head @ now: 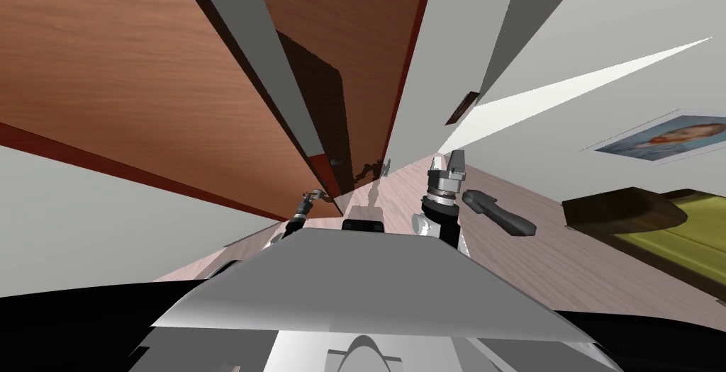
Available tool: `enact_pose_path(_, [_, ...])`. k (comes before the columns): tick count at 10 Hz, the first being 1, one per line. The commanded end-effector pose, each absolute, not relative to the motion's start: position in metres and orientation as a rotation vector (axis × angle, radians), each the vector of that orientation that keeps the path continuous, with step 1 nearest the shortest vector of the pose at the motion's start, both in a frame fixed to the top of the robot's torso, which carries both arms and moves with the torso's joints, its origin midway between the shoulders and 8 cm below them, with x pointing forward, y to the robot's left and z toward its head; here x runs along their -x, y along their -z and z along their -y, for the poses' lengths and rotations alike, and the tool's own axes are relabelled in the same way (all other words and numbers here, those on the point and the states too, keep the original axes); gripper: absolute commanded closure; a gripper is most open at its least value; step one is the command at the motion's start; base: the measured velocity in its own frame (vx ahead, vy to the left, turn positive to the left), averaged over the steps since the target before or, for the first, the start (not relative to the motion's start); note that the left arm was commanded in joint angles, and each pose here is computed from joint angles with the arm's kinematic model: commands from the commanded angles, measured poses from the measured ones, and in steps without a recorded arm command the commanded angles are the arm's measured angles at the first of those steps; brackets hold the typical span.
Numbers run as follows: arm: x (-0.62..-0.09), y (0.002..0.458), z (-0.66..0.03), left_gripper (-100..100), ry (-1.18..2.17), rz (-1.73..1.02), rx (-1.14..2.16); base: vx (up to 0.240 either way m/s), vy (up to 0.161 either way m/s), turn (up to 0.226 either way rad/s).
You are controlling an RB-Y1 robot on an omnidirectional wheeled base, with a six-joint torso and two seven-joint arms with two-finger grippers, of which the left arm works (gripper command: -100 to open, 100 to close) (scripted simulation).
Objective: Pull the door open
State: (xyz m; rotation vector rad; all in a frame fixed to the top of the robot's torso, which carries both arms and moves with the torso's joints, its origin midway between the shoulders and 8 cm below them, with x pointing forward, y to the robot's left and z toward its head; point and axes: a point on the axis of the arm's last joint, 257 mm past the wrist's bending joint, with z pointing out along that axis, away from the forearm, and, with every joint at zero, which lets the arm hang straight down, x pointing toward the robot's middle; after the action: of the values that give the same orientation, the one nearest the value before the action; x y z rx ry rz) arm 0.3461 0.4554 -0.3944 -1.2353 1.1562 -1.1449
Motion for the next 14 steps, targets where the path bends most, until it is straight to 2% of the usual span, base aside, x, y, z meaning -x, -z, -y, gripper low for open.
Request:
enact_pose_path(1, [-0.359, 0.396, -0.449, 100, 1.150, -1.160, 1.240, -0.201, 0.043, -0.114])
enact_pose_path(5, [-0.389, 0.393, -0.440, 100, 1.157, -1.161, 1.239, -0.226, 0.053, -0.117])
enact_pose_path(8, [-0.401, 0.392, -0.437, 100, 1.160, -1.161, 1.240, -0.111, 0.023, -0.039])
enact_pose_path(14, [-0.369, 0.392, -0.438, 100, 1.210, -1.217, 1.202, -0.158, 0.043, -0.089])
